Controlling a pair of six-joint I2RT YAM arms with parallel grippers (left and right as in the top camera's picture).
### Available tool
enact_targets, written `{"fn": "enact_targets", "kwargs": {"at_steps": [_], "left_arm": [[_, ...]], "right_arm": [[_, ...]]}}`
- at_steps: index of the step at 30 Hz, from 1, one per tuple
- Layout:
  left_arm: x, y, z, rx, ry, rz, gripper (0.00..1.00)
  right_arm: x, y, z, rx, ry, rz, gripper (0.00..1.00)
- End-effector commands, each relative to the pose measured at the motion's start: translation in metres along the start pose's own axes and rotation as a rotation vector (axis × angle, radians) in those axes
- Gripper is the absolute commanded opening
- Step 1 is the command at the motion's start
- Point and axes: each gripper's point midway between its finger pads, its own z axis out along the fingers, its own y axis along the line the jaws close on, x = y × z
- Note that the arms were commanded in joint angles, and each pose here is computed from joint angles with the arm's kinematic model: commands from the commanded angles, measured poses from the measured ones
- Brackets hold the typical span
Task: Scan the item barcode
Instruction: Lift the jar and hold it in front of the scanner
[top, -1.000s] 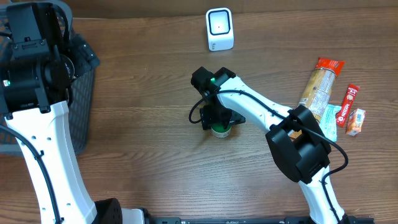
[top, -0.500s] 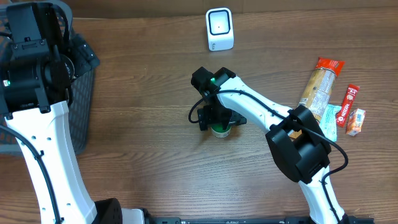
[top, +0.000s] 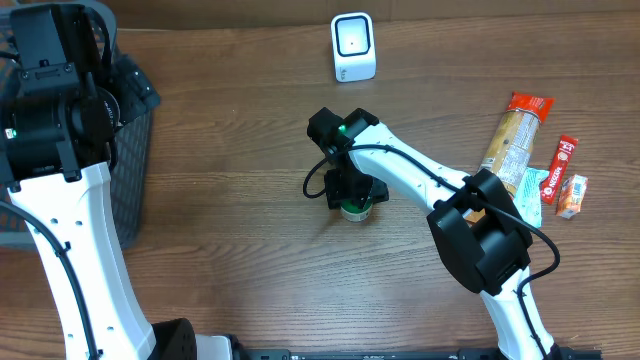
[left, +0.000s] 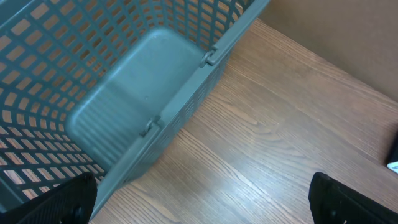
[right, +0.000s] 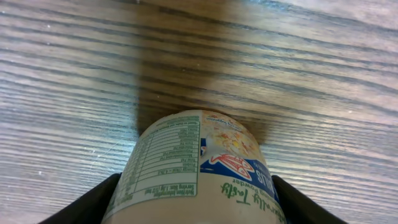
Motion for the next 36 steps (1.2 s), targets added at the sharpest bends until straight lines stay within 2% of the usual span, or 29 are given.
{"fn": "enact_targets", "kwargs": {"at_steps": [1,3,11,14,18,22,26,28,31,36], "left_arm": [[-0.003,0.002,0.001,-0.013,-0.009,0.004,0.99],[-0.003,0.002,0.001,-0.013,-0.009,0.004,1.0],[-0.003,0.002,0.001,-0.013,-0.009,0.004,1.0],[-0.003,0.002,0.001,-0.013,-0.009,0.004,1.0],[-0.003,0.002,0.001,-0.013,-0.009,0.004,1.0],[-0.003,0.002,0.001,-0.013,-0.009,0.004,1.0],[-0.003,0.002,0.001,-0.013,-0.009,0.004,1.0],[-0.003,0.002,0.001,-0.013,-0.009,0.004,1.0],[-0.003,0.002,0.001,-0.013,-0.009,0.004,1.0],[-0.003,0.002,0.001,-0.013,-0.009,0.004,1.0]], "right_arm": [[-0.001,-0.004,0.002,0.029,-0.011,0.004,0.59],[-0.006,-0.007,-0.001,0.035,-0.024,0.009,0.55],[-0.015,-0.011,-0.013,0.024,-0.04,-0.012,0.52],[-0.021,-0.007,-0.023,0.01,-0.064,-0.012,0.38],[-0.032,0.001,-0.054,-0.014,-0.116,-0.024,0.29],[-0.04,0.008,-0.103,-0.042,-0.185,-0.128,0.13],[-0.042,0.012,-0.148,-0.075,-0.257,-0.161,0.11],[-0.044,0.015,-0.165,-0.096,-0.293,-0.162,0.07],[-0.051,0.018,-0.18,-0.122,-0.349,-0.154,0.04],[-0.084,0.014,-0.191,-0.15,-0.462,-0.118,0.04]]}}
